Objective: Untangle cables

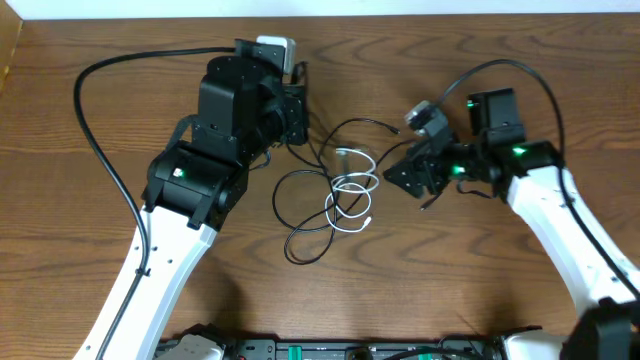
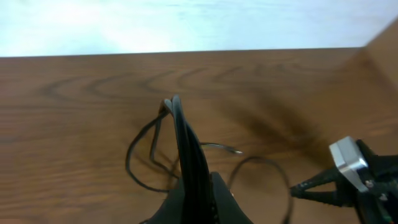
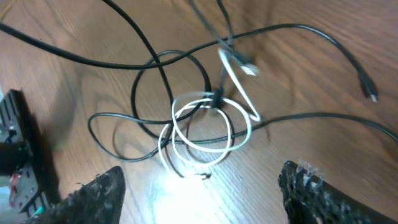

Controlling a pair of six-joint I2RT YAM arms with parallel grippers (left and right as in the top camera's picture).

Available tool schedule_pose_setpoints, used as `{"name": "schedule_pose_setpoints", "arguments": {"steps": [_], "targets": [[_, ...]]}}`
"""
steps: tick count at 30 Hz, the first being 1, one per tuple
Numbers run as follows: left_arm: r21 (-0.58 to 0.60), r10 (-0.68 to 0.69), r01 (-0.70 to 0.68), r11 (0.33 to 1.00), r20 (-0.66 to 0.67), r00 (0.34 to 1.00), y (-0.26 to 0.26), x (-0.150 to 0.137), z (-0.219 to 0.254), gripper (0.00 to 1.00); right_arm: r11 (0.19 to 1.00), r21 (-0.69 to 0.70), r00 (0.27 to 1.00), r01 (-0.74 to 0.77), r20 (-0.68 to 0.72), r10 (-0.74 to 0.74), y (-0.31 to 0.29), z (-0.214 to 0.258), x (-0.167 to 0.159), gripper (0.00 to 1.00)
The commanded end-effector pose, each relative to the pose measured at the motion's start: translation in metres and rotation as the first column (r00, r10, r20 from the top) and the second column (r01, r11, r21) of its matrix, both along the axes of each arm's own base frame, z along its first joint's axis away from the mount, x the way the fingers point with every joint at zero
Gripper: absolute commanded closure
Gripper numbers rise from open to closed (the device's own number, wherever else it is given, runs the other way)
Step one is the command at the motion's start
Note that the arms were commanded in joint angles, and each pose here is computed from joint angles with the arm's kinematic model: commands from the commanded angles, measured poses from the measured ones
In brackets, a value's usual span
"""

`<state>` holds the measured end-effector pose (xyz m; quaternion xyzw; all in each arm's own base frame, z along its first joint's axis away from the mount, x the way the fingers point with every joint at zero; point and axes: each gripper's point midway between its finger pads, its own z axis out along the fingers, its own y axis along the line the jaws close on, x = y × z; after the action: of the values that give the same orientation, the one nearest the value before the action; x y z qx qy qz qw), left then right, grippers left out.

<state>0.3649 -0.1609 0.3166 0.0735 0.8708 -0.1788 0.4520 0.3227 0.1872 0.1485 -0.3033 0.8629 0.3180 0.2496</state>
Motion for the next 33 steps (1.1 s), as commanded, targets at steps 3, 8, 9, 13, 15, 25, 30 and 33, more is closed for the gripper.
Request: {"name": "schedule_pose_setpoints", "arguments": {"steps": [3,8,9,13,15,25,30,33], "targets": [[0.071,0.067,-0.07,0.995,0.052,0.996,0.017,0.006,0.007,0.93,0.998,-0.056,1.0,-0.016,-0.003,0.016,0.02,-0.024,0.007,0.17],[0.071,0.066,-0.07,0.995,0.05,0.997,0.017,0.006,0.007,0.93,0.995,-0.076,0.997,-0.061,0.037,0.064,0.045,-0.041,0.015,0.14],[0.071,0.066,-0.07,0.995,0.05,0.997,0.017,0.006,0.007,0.92,0.993,-0.105,0.997,-0.05,0.052,0.056,0.046,-0.047,0.019,0.14],[0.071,0.066,-0.07,0.995,0.05,0.997,0.017,0.006,0.007,0.93,0.973,-0.218,0.994,0.079,0.095,-0.059,0.041,-0.071,0.042,0.1],[0.071,0.066,-0.07,0.995,0.05,0.997,0.017,0.006,0.006,0.92,0.974,-0.219,0.993,0.067,0.107,-0.044,0.045,-0.073,0.043,0.09],[0.078,0.066,-0.069,0.995,0.037,0.997,0.017,0.005,0.003,0.93,0.819,-0.416,0.867,-0.396,0.123,0.482,0.03,-0.096,-0.009,0.01],[0.079,0.066,-0.068,0.995,0.035,0.997,0.017,0.005,0.002,0.93,0.793,-0.442,0.848,-0.419,0.122,0.516,0.027,-0.098,-0.011,0.01],[0.079,0.066,-0.069,0.995,0.035,0.997,0.017,0.005,0.002,0.92,0.825,-0.436,0.854,-0.36,0.202,0.48,0.035,-0.09,0.008,0.01]]}}
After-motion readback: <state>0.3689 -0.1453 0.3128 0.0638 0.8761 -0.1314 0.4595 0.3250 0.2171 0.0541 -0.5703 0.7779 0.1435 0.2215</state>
